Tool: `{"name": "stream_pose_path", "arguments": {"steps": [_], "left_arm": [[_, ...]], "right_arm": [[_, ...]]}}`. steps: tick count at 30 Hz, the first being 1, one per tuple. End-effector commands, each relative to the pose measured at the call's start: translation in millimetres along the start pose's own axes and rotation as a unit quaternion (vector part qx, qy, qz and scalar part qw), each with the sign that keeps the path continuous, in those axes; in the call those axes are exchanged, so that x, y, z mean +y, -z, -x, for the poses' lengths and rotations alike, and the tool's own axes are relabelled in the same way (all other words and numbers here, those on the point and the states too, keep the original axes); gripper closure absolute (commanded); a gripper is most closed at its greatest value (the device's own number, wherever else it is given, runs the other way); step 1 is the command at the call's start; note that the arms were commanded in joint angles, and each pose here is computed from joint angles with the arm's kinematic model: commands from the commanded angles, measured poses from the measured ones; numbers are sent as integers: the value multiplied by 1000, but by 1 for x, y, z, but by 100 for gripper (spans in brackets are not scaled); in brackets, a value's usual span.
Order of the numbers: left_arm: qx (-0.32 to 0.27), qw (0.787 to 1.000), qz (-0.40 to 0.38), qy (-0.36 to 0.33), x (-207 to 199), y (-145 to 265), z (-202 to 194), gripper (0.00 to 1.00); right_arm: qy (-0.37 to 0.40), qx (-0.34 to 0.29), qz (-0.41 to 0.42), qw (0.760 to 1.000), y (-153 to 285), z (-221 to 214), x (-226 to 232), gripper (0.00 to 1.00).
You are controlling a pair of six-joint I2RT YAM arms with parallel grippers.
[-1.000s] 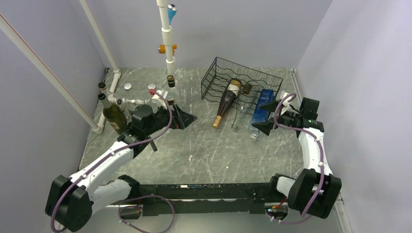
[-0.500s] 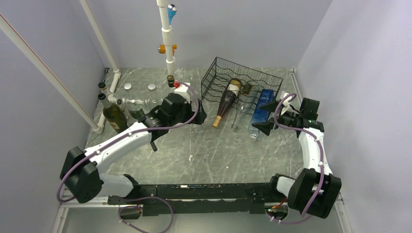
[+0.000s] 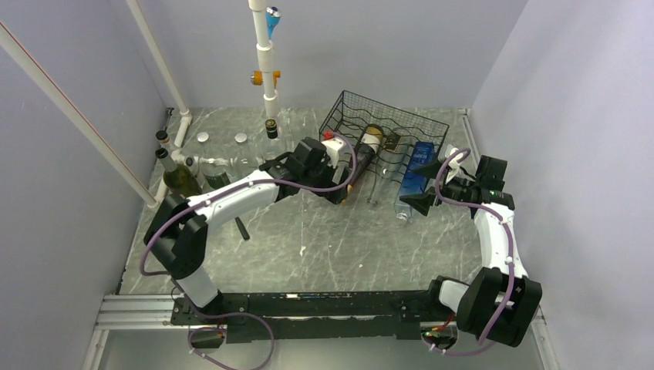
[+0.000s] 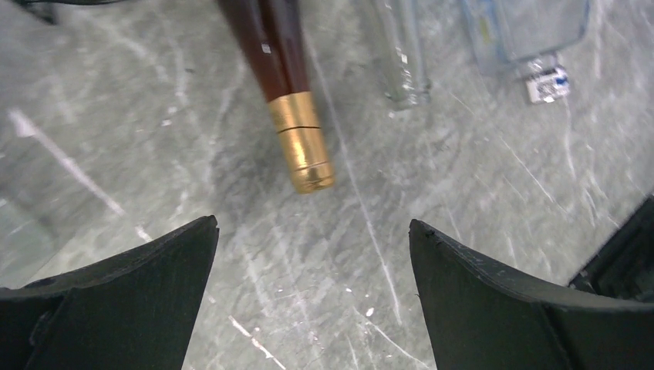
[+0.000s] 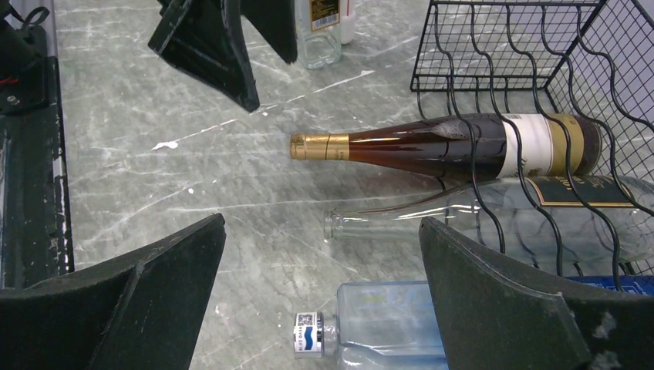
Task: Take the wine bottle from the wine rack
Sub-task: Pick up the wine bottle from the wine rack.
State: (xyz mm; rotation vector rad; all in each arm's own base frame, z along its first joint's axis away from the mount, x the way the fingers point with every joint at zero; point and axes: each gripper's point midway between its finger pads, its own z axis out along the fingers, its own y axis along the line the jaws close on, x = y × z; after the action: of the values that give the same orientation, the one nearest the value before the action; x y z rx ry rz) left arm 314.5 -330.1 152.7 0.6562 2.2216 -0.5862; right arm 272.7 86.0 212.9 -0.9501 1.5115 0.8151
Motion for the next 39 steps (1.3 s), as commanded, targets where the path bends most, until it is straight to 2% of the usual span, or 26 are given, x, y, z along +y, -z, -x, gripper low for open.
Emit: {"name": "stream_pose_path", "arguments": {"steps": [1, 4, 14, 20, 23, 29, 39], "left_arm": [[-14, 990, -133, -38, -35, -6, 22, 1], [-9, 990, -142, -18, -31, -19, 24, 1], [-6, 995, -42, 91, 3, -81, 25, 1], [-1, 995, -17, 98, 7, -102, 22, 4], [8, 996, 5, 94, 11, -112, 16, 11], [40, 994, 1, 99, 10, -132, 0, 28], [50, 993, 9, 104, 12, -151, -17, 41]], "right_arm": [[18, -14, 9, 1000, 1, 7, 3, 0], [19, -14, 9, 1000, 1, 7, 3, 0], [20, -14, 10, 1000, 1, 8, 3, 0], [18, -14, 11, 1000, 1, 7, 4, 0], [18, -13, 11, 1000, 1, 6, 4, 0], [19, -13, 10, 1000, 1, 6, 4, 0], [20, -13, 10, 1000, 1, 6, 4, 0]]}}
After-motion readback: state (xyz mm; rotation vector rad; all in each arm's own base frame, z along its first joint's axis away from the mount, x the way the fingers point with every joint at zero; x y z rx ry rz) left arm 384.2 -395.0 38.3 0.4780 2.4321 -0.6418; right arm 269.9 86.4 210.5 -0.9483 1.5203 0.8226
